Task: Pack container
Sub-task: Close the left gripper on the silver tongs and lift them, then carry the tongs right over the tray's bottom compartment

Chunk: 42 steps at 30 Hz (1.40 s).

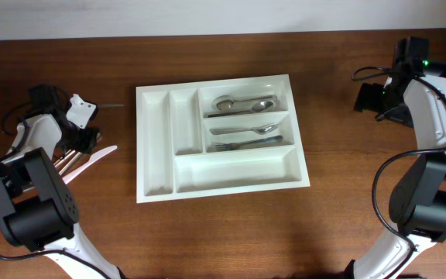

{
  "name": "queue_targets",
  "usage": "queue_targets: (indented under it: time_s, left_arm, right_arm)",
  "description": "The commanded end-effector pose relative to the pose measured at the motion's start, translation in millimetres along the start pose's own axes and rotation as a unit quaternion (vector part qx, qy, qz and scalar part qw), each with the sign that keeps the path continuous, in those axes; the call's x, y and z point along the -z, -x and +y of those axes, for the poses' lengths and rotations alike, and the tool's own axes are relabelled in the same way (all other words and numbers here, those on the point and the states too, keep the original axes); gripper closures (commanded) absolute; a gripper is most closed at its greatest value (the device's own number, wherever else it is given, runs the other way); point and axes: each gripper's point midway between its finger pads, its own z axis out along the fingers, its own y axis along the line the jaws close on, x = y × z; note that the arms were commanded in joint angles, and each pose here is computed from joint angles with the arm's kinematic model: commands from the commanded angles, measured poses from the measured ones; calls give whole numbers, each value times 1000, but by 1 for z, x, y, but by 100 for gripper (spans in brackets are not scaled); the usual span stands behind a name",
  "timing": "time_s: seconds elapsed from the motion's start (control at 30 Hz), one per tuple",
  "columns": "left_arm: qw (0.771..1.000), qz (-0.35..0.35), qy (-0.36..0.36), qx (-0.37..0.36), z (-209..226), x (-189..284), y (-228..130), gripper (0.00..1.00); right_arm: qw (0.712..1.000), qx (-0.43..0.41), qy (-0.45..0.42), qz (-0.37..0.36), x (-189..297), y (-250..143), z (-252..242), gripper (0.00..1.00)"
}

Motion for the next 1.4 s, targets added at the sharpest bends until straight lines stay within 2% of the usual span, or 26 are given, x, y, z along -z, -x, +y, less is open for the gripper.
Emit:
queue_targets:
  time_s: [0.0, 0.1, 0.2, 0.33, 0.93, 1.2, 1.37]
  left_arm:
    - [1000, -4, -9, -4, -2, -3, 3, 44]
    - [1000, -4, -9, 11, -2, -3, 3, 56]
    - [1000, -4, -9, 14, -2, -3, 3, 80]
    - [1000, -4, -9, 14, -2, -3, 3, 98]
    - [999, -30, 14, 12, 13, 9, 23, 98]
    - [997, -65, 32, -2, 31, 94, 74, 98]
    - [995, -92, -1, -37, -1, 146, 109, 98]
  right_arm:
    - [1000, -9, 0, -7, 3, 6, -1, 1]
    - [1000, -9, 0, -7, 3, 6, -1, 1]
    - [1000, -9, 0, -7, 3, 6, -1, 1]
    - [1000, -9, 0, -7, 3, 6, -1, 1]
    - [1000, -9, 0, -7, 3, 6, -1, 1]
    - [1000, -9, 0, -7, 3, 6, -1, 1]
    - [1000, -9, 0, -7, 3, 6, -1, 1]
